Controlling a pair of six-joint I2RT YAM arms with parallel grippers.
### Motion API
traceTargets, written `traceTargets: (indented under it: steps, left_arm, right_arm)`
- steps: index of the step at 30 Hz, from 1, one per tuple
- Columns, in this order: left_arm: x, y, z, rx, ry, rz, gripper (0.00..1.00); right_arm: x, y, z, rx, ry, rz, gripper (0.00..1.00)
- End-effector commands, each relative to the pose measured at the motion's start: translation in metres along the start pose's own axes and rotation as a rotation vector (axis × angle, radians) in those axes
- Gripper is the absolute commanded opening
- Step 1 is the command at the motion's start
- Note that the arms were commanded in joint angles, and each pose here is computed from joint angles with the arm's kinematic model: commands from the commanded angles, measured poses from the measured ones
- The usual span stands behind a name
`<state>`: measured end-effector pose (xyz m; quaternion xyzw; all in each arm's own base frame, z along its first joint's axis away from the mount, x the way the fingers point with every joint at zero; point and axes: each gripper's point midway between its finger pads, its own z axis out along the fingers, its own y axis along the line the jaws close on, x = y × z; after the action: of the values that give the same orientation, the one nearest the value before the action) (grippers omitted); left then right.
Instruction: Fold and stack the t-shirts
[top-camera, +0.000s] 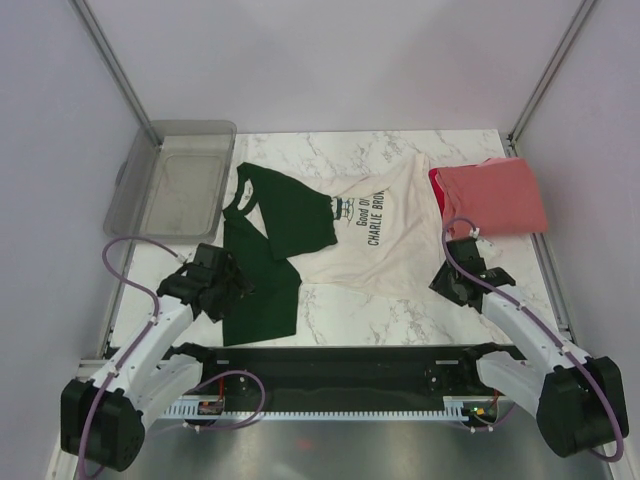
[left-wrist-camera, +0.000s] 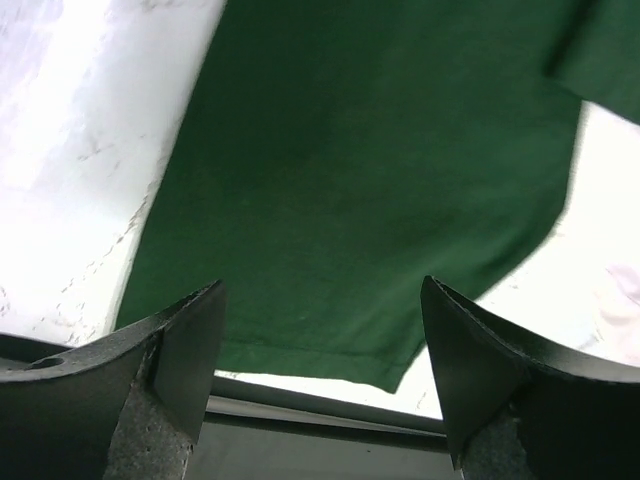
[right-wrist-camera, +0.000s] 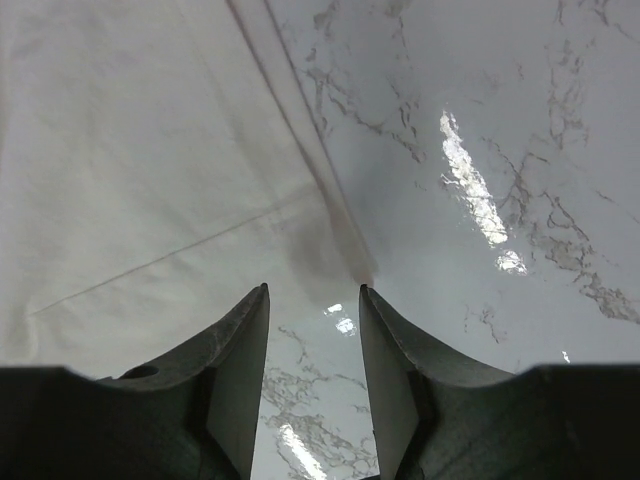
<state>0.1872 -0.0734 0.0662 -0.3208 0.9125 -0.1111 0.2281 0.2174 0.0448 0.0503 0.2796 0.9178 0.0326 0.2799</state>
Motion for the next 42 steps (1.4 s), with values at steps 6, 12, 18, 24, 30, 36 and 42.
traceTargets:
  steps: [6,12,18,24,30,36,42]
  left_arm:
    - [0.008,0.033,0.020,-0.190,0.004,-0.136,0.83]
    - [0.013,0.045,0.022,-0.235,0.000,-0.172,0.80]
    - [0.015,0.046,0.023,-0.242,0.001,-0.206,0.78]
    - [0.014,0.051,0.029,-0.300,0.013,-0.172,0.78]
    - [0.014,0.046,0.035,-0.295,0.037,-0.155,0.73]
    - [0.011,0.036,0.036,-0.254,0.031,-0.121,0.72]
    - [0.011,0.027,0.039,-0.247,0.047,-0.071,0.70]
  right_arm:
    - [-0.002,-0.007,0.025,0.057,-0.051,0.061,0.47]
    - [0.006,-0.012,0.033,0.088,-0.021,0.069,0.45]
    - [0.010,-0.020,0.036,0.097,-0.041,0.091,0.27]
    - [-0.009,-0.008,0.037,0.081,-0.087,0.110,0.00]
    - [-0.041,-0.003,0.058,0.125,-0.080,0.152,0.00]
    - [-0.074,-0.020,0.074,0.198,-0.123,0.254,0.00]
    - [-0.089,-0.015,0.078,0.194,-0.138,0.253,0.00]
